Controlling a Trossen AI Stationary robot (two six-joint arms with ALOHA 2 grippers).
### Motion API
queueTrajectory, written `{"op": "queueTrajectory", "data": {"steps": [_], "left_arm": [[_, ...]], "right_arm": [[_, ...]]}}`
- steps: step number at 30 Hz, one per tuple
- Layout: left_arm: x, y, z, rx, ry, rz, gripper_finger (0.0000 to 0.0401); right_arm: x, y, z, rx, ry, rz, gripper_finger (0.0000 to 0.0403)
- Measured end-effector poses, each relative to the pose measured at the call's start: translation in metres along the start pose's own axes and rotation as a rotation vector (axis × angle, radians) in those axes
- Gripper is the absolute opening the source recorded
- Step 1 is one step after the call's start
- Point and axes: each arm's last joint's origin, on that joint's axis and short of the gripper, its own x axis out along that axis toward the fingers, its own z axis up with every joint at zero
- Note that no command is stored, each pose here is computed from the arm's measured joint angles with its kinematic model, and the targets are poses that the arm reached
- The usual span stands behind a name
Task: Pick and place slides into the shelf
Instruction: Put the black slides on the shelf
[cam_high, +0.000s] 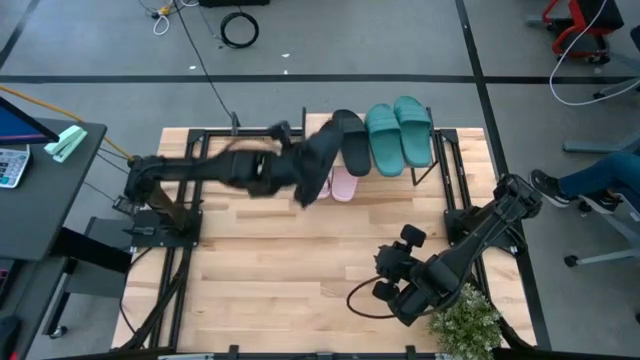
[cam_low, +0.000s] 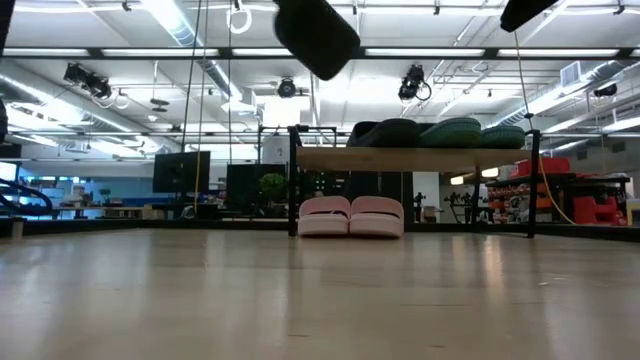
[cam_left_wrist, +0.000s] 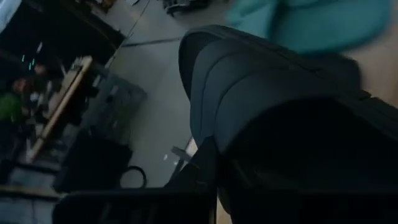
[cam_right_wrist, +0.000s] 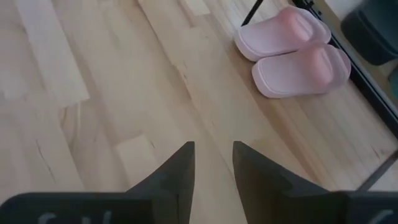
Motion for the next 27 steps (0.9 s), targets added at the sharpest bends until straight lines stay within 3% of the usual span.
{"op": "queueTrajectory", "data": {"steps": [5,7,10,15,20,27], "left_arm": [[0.056,0.028,-0.003,-0.112,0.059,0.041,0.0011],[0.079,0.033,-0.008,-0.141,0.086,0.002,0.0014],[0.113,0.032,-0.013,-0.17,0.113,-0.058,0.0015],[0.16,0.015,-0.032,-0.118,0.23,-0.062,0.0011],[0.172,0.008,-0.036,-0.103,0.257,-0.028,0.0026],[0.156,0.014,-0.02,-0.032,0.225,0.034,0.0011]], "right_arm": [[-0.005,0.001,-0.005,-0.025,-0.001,0.005,0.0115],[-0.006,0.002,-0.006,-0.03,-0.004,0.005,0.0115],[-0.007,0.002,-0.007,-0.031,-0.008,0.003,0.0115],[-0.007,0.002,-0.007,-0.031,-0.01,0.003,0.0114],[-0.008,0.001,-0.008,-0.039,-0.008,0.001,0.0114],[-0.008,0.001,-0.008,-0.04,-0.008,0.0,0.0114]]}}
